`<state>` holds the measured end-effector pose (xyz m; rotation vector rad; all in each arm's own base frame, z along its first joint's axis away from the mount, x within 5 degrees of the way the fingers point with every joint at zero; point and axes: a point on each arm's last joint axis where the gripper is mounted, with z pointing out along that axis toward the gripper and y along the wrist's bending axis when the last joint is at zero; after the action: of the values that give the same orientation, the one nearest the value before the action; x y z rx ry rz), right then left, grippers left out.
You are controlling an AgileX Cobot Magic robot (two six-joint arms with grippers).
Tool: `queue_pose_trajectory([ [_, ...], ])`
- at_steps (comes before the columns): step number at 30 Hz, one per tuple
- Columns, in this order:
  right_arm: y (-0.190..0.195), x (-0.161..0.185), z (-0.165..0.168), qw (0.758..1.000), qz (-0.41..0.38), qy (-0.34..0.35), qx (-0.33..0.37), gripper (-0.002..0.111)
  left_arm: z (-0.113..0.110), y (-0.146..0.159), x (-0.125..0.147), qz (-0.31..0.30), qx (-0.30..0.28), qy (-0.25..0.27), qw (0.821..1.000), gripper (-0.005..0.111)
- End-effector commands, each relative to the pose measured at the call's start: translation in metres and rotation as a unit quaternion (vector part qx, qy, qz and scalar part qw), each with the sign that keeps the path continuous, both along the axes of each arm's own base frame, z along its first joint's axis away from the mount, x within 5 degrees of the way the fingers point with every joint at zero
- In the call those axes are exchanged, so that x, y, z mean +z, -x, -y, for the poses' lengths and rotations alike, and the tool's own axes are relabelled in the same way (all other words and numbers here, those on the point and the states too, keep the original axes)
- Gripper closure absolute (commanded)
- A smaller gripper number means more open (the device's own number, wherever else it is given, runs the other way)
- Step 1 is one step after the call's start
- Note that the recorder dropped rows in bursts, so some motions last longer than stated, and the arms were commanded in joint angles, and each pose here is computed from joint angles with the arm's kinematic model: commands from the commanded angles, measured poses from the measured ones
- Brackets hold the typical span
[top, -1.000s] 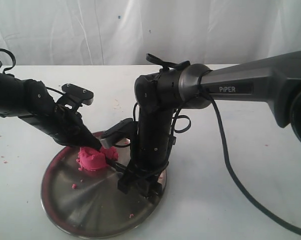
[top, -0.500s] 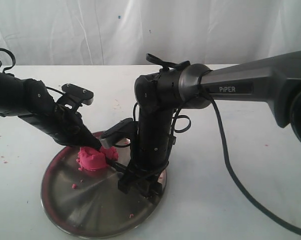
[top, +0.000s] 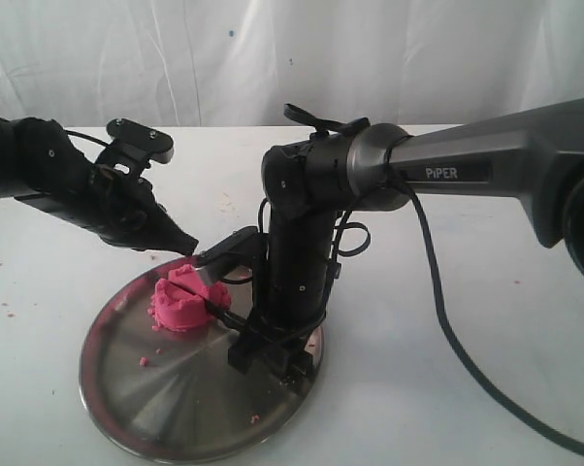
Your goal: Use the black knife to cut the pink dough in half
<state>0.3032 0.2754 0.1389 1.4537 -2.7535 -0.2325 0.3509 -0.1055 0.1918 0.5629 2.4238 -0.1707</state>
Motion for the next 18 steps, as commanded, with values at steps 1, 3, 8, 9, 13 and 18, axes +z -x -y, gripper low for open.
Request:
queue_pose_trajectory([
  [1,-0.003,-0.003,0.001,1.000,0.013,-0.001,-0.002,0.108,-0.001,0.009,-0.004,-0.031,-0.005,-0.002,1.000,0.107],
  [3,-0.003,-0.003,0.001,1.000,0.013,-0.001,-0.002,0.108,-0.003,0.012,-0.013,-0.038,-0.002,-0.006,0.999,0.107],
  [8,-0.003,-0.003,0.001,1.000,0.013,-0.001,-0.002,0.108,-0.006,0.012,-0.030,-0.041,0.007,-0.012,0.999,0.107],
  [9,-0.003,-0.003,0.001,1.000,0.013,-0.001,-0.002,0.108,-0.006,0.012,-0.032,-0.040,0.009,-0.013,0.999,0.107],
  [13,-0.003,-0.003,0.001,1.000,0.014,-0.002,-0.002,0.108,-0.007,0.010,-0.038,-0.039,0.012,-0.016,0.999,0.107],
  [18,-0.003,-0.003,0.001,1.000,0.014,-0.002,-0.002,0.108,-0.007,0.009,-0.047,-0.051,0.012,-0.019,0.998,0.107],
])
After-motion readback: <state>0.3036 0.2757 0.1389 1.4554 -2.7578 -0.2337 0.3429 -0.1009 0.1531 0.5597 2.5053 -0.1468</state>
